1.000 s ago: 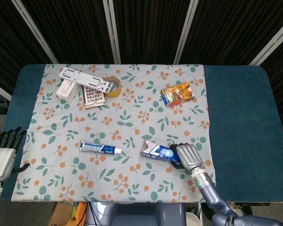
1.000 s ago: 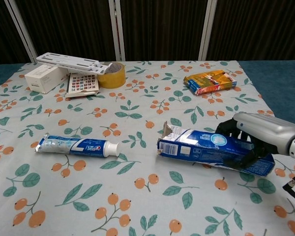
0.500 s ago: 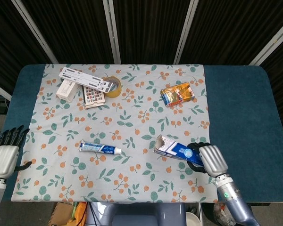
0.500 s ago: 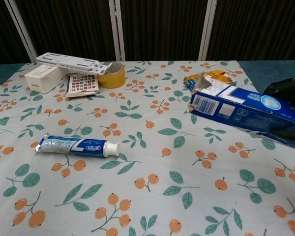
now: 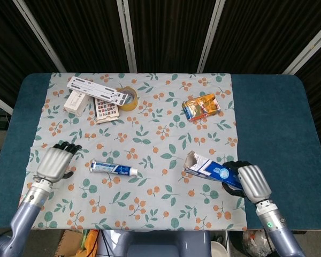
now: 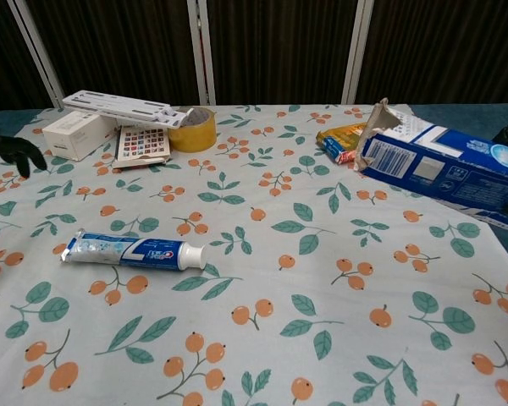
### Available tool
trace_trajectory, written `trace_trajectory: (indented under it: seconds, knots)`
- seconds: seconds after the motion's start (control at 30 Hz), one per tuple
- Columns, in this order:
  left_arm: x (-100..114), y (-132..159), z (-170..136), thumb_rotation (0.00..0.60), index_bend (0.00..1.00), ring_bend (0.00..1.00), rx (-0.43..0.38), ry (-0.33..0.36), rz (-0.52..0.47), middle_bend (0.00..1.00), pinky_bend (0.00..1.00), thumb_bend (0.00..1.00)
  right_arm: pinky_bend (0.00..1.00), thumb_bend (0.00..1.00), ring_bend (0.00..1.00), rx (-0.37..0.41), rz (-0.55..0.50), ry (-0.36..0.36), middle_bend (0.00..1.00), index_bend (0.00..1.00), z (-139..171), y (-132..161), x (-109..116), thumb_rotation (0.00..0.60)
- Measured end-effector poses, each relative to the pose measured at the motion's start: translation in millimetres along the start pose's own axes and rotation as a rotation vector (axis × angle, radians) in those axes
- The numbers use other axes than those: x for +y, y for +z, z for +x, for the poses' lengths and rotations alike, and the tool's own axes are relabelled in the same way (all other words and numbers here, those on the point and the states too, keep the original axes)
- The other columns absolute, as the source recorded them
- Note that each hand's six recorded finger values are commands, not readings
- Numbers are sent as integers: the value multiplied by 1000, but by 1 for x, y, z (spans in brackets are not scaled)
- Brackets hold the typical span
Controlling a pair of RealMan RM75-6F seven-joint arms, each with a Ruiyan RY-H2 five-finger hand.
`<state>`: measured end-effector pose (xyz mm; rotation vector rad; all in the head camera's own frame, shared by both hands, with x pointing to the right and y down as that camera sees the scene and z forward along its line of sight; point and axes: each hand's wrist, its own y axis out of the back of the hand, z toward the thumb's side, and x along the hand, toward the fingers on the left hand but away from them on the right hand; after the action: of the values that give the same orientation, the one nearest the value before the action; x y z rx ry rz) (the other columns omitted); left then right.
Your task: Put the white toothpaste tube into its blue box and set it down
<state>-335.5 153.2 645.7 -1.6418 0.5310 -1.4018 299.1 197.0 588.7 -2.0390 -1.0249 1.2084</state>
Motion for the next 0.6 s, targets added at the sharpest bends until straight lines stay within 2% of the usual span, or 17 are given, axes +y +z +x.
trace_trajectory:
  seconds: [0.3, 0.6]
  knots:
    - [-20, 54, 38, 600, 299, 290, -86, -67, 34, 357, 422, 108, 416, 329, 422, -8, -19, -17, 491, 434, -2, -3, 6, 600]
    - [-34, 92, 60, 600, 416, 371, -117, -87, 55, 459, 484, 157, 416, 329, 422, -3, -35, -27, 491, 434, -1, -2, 9, 600]
